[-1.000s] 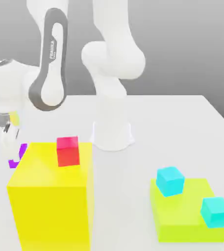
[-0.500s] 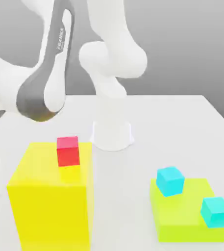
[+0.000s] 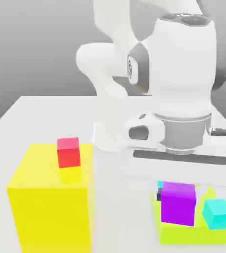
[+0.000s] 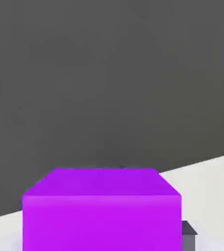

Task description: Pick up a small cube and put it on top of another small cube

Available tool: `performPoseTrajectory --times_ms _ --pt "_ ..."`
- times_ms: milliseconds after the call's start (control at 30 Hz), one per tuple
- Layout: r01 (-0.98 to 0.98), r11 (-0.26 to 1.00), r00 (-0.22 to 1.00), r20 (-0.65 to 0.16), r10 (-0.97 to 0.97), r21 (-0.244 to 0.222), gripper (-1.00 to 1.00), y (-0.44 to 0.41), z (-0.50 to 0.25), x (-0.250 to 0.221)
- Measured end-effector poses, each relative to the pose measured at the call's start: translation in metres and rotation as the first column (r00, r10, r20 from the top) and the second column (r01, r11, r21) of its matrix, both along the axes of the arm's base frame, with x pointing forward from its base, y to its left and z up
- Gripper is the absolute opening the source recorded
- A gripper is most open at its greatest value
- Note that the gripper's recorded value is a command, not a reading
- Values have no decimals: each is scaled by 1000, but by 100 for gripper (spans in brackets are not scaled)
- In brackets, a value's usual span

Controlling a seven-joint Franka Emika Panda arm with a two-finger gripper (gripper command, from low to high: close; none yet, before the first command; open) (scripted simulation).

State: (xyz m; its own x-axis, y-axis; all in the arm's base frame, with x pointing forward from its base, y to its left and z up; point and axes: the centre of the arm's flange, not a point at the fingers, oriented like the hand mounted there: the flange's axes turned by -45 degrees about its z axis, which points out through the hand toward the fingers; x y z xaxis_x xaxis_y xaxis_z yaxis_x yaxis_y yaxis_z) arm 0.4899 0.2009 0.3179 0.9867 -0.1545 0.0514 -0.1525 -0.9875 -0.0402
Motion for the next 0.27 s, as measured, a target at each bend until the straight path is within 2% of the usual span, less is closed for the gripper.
performPoseTrajectory --times_ms 33,133,167,267 --pt "-21 1000 999 -28 21 -14 -100 26 -12 -18" --pt "-22 999 998 -52 21 -29 -100 39 -55 -30" --pt "-23 999 998 -55 21 -29 100 40 -65 -32" --pt "-23 999 998 -55 21 -29 100 40 -65 -32"
